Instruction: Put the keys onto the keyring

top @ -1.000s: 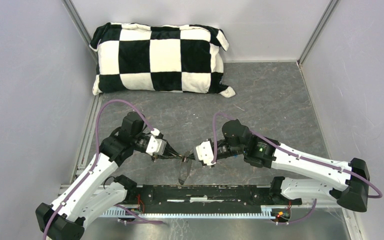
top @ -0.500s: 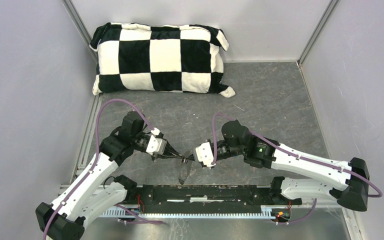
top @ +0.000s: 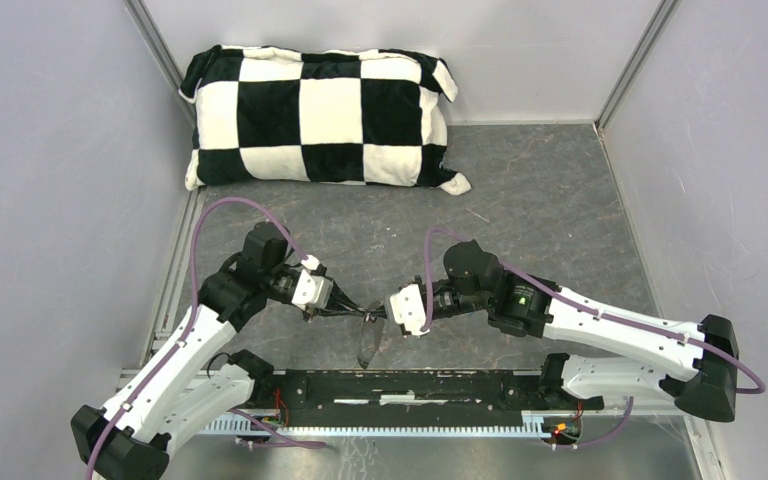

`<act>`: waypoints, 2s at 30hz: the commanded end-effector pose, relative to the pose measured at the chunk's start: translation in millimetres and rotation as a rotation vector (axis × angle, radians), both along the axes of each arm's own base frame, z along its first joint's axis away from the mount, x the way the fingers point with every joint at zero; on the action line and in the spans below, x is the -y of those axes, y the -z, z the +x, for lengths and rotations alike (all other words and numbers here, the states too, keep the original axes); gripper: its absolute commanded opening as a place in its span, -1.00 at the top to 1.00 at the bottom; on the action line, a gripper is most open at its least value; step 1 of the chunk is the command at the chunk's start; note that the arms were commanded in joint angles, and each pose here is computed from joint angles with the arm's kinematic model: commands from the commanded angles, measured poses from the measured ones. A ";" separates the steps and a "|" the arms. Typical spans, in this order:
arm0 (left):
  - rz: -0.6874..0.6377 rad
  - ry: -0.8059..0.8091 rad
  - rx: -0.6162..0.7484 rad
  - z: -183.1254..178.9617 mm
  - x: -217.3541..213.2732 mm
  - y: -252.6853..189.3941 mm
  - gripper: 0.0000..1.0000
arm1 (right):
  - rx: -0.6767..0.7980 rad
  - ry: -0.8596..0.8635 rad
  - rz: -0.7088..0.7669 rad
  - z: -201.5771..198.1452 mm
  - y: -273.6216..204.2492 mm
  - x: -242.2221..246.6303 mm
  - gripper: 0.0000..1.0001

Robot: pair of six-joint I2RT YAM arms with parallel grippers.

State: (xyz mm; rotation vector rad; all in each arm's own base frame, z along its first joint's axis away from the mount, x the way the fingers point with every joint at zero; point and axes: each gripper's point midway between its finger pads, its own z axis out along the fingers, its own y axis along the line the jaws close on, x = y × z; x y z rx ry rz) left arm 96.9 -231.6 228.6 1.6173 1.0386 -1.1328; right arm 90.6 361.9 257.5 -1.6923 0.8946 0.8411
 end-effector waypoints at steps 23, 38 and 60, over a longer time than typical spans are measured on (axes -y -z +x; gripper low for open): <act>-0.066 0.037 0.068 -4.5 1.0 -27.7 0.96 | 0.053 0.086 0.058 17.0 -19.1 -3.0 0.99; -0.042 0.009 0.065 0.5 0.5 -20.5 0.96 | 0.047 0.050 0.098 10.3 -35.3 -5.6 0.99; -0.032 -0.003 0.063 2.3 0.2 -17.9 0.96 | 0.038 0.009 0.109 4.6 -43.2 -11.4 0.99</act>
